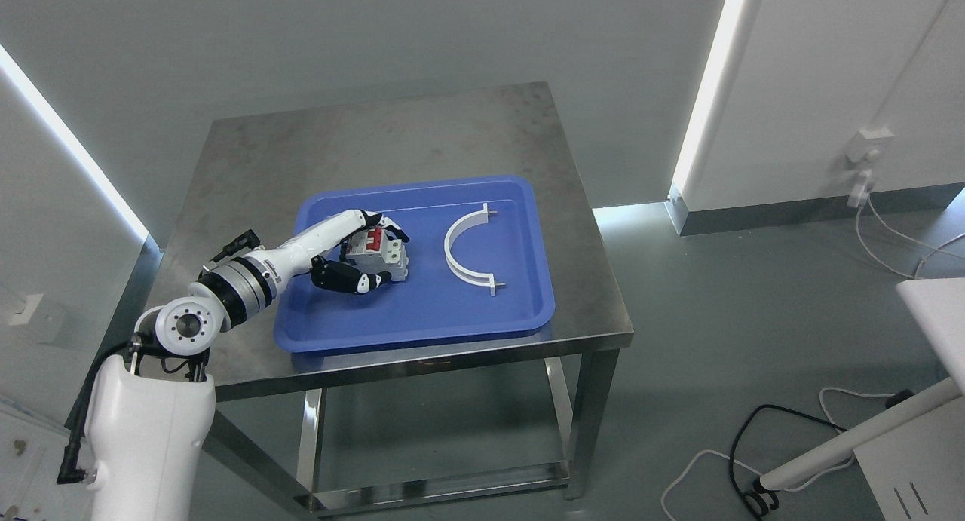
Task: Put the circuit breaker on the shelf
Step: 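Lift the circuit breaker up out of the tray with the left hand, then carry the breaker in the left hand over the upper blue bin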
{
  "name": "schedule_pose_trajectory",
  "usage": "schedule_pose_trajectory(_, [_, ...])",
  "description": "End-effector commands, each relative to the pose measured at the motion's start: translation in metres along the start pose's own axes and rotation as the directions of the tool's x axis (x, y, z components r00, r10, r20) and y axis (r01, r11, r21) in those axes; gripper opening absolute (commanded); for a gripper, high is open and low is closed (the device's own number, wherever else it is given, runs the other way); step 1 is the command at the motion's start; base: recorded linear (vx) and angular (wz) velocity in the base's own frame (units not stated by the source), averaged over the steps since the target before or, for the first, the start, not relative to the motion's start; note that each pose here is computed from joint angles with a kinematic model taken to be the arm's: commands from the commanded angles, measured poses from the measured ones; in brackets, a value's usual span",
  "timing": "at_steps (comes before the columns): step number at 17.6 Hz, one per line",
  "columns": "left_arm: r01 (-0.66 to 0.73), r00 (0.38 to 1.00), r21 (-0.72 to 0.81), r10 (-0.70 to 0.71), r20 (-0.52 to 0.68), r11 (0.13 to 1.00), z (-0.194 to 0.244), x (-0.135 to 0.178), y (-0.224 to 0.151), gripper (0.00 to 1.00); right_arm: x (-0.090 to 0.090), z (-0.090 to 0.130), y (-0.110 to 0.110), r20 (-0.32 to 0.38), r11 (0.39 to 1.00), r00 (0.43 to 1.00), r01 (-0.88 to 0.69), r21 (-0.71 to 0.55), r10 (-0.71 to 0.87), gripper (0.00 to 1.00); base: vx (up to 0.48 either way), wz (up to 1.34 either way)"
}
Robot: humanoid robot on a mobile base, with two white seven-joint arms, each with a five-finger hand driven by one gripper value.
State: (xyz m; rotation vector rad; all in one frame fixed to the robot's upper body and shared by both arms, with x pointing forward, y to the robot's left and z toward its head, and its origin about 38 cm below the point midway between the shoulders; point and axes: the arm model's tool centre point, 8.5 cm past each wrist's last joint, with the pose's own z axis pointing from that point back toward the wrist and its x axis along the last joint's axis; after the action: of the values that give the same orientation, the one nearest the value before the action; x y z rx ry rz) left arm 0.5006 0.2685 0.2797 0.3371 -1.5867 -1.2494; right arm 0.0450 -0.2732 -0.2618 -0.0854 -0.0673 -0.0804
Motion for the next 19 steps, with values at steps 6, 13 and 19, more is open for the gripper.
schedule_pose_trajectory(6, [-0.453,0.885,0.733,0.161,0.436,0.507,0.059,0.004,0.07,0.05,-0.004,0.0,-0.012,0.033,1.0,0.999,-0.002,-0.02,0.003,1.0,0.003,-0.01])
schedule_pose_trajectory(13, [-0.431,0.898,0.775,0.138,0.417,0.461,0.108,0.015,0.04,0.04,-0.004,0.0,-0.012,0.033,1.0,0.999,0.0,-0.019,0.001,1.0,-0.265,-0.14])
schedule_pose_trajectory(19, [-0.441,0.897,0.791,0.183,0.402,0.425,0.114,0.008,0.053,0.04,-0.003,0.0,-0.012,0.034,1.0,0.999,-0.002,-0.019,0.003,1.0,-0.607,0.25])
